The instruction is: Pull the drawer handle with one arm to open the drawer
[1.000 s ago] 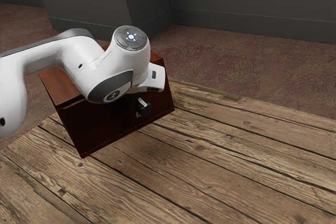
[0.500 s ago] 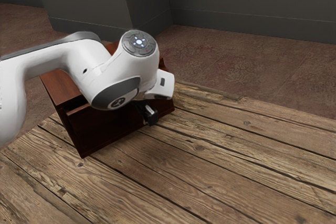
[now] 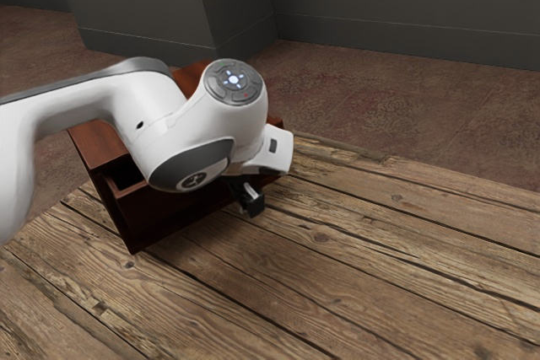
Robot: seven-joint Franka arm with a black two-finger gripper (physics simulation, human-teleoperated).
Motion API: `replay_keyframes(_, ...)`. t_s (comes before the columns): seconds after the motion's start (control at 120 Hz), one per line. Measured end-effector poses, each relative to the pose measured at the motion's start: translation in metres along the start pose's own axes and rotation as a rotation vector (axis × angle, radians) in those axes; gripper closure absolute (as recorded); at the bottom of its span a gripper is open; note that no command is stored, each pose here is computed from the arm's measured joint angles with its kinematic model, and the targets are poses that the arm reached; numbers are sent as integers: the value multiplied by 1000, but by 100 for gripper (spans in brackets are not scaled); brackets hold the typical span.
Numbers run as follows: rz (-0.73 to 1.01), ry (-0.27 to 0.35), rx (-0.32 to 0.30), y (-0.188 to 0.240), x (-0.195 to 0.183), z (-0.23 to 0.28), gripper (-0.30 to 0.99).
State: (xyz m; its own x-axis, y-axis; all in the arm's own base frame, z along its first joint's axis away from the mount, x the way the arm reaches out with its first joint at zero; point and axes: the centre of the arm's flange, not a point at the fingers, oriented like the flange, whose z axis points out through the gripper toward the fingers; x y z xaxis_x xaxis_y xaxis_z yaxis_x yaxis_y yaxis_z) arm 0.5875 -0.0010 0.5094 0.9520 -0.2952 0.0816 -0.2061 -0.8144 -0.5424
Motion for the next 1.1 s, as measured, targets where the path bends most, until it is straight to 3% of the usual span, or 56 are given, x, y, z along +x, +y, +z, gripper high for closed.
replay_keyframes(0.408, 26, 17, 1, 33, -7, -22, 1)
replay_keyframes(0.75, 30, 20, -20, 59, -9, -30, -9)
replay_keyframes(0.958, 9, 41, -32, 66, -10, -47, 3)
replay_keyframes(1.1, 10, 45, -42, 78, -11, -52, -1)
